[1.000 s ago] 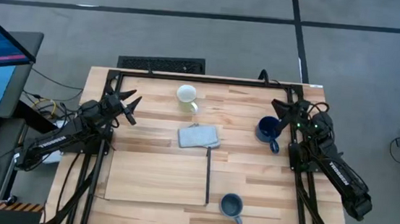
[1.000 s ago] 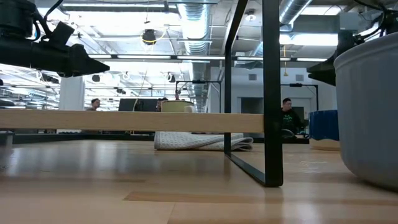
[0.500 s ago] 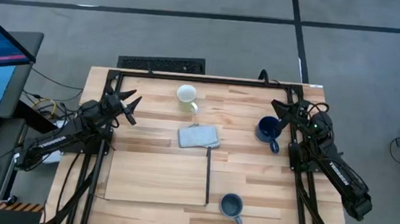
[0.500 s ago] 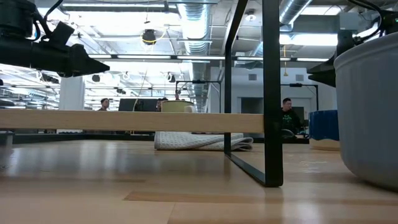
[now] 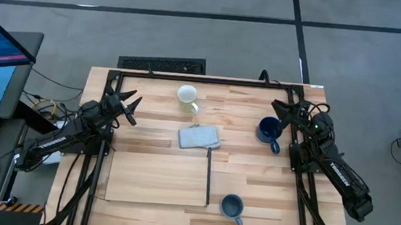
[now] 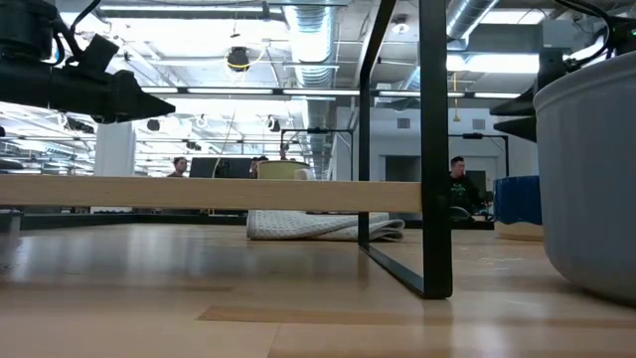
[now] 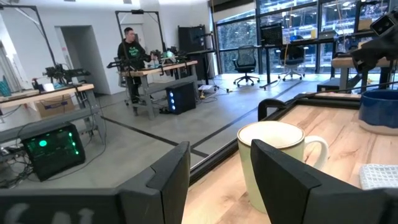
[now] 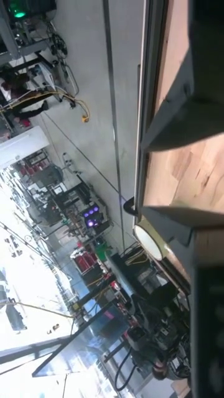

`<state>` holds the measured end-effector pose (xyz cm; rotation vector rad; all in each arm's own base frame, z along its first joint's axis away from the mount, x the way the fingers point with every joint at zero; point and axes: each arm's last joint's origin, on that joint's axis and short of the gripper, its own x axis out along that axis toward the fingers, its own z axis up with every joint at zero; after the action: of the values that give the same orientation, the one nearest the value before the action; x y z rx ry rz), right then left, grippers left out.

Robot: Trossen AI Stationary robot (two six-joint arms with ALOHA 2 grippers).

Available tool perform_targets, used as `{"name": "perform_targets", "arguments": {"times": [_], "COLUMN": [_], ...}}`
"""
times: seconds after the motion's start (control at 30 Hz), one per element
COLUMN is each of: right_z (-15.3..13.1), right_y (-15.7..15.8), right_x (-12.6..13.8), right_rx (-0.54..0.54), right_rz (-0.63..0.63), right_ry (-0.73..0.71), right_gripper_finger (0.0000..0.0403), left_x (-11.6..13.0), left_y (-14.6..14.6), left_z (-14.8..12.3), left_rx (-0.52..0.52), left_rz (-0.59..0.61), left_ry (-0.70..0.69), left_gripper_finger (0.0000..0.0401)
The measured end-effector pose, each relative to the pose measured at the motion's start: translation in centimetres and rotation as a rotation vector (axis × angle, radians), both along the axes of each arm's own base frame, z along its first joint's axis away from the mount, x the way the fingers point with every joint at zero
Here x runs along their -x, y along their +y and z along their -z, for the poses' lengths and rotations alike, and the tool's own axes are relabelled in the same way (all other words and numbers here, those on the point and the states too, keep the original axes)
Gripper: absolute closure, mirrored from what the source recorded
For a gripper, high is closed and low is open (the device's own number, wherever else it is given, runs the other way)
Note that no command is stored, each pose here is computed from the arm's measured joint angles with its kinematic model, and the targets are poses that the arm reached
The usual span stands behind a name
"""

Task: Stack small to large cups/mugs on shelf
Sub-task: Put the light blue mug on the shelf

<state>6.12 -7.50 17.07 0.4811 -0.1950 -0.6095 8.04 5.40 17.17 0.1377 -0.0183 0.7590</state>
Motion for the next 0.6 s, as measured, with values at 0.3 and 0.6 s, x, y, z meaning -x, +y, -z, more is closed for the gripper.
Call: {"name": "perform_targets", "arguments": {"times": [0.3, 0.6], "right_z": [-0.1, -3.5], "right_y": [0.0, 1.2], "right_x": [0.0, -0.2], "right_rx": [0.006, 0.246], "right_rz": [-0.001, -0.129], "right_ry": [-0.005, -0.065], "right_gripper_finger": [0.0078, 0.0040], "left_x": [0.0, 0.0], "left_y": [0.0, 0.0], "left_z": [0.0, 0.0], "left_rx": [0.000, 0.000], "left_rz": [0.000, 0.000], "left_ry": [0.000, 0.000], "left_gripper_finger": [0.0238, 0.0238]}}
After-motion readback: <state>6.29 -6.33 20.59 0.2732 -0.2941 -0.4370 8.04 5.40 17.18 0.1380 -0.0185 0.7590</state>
